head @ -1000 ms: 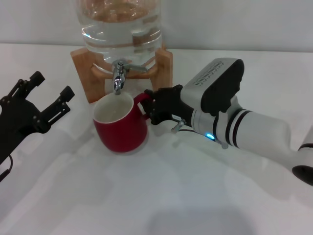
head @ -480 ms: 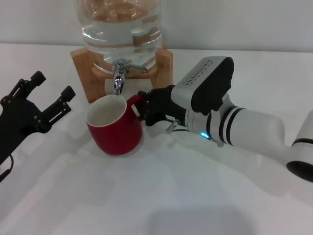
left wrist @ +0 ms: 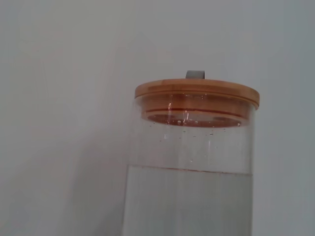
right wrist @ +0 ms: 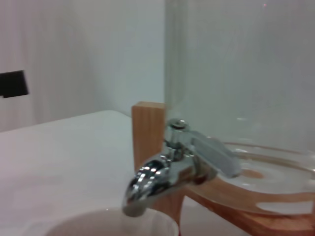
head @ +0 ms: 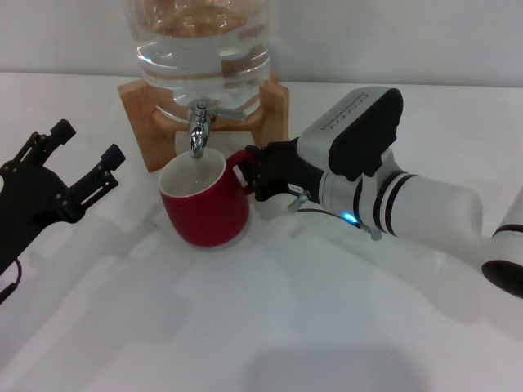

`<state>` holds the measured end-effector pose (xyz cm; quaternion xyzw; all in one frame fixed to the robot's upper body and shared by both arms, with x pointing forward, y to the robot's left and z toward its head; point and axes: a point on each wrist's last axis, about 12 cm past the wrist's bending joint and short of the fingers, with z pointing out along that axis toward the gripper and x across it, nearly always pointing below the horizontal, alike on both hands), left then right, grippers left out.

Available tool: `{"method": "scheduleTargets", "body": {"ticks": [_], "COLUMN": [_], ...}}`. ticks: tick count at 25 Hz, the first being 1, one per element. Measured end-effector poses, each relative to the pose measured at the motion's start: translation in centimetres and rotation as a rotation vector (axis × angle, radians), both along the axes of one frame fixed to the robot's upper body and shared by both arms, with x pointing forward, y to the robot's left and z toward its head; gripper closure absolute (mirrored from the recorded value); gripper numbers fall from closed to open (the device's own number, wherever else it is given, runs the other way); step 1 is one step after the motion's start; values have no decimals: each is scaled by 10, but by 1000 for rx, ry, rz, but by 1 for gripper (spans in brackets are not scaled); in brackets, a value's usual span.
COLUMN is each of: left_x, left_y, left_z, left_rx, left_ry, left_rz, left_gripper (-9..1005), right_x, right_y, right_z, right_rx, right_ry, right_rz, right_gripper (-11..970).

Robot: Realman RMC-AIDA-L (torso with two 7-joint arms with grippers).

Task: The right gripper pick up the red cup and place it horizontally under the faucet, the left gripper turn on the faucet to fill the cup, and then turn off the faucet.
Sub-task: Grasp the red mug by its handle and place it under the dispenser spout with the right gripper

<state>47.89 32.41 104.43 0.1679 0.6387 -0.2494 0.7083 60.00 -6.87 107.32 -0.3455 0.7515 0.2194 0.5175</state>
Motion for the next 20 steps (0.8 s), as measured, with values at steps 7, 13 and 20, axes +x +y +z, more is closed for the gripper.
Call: {"method": "scheduleTargets", "body": {"ticks": [7, 13, 20], "left_x": [0, 0, 0], "left_y": [0, -1, 0], "left_z": [0, 0, -1], "left_rx": [-1, -1, 0], "left_ry": [1, 1, 5], "left_rz": [1, 0, 3], "left_gripper": [110, 110, 111], "right_x": [0, -2, -4], "right_y": [-4, -4, -5], "right_z": [-2, -4, -7], "right_rx": [7, 4, -11], "right_ry": [10, 9, 5], "right_rz": [-18, -12, 3], "right_gripper": [814, 815, 817]}}
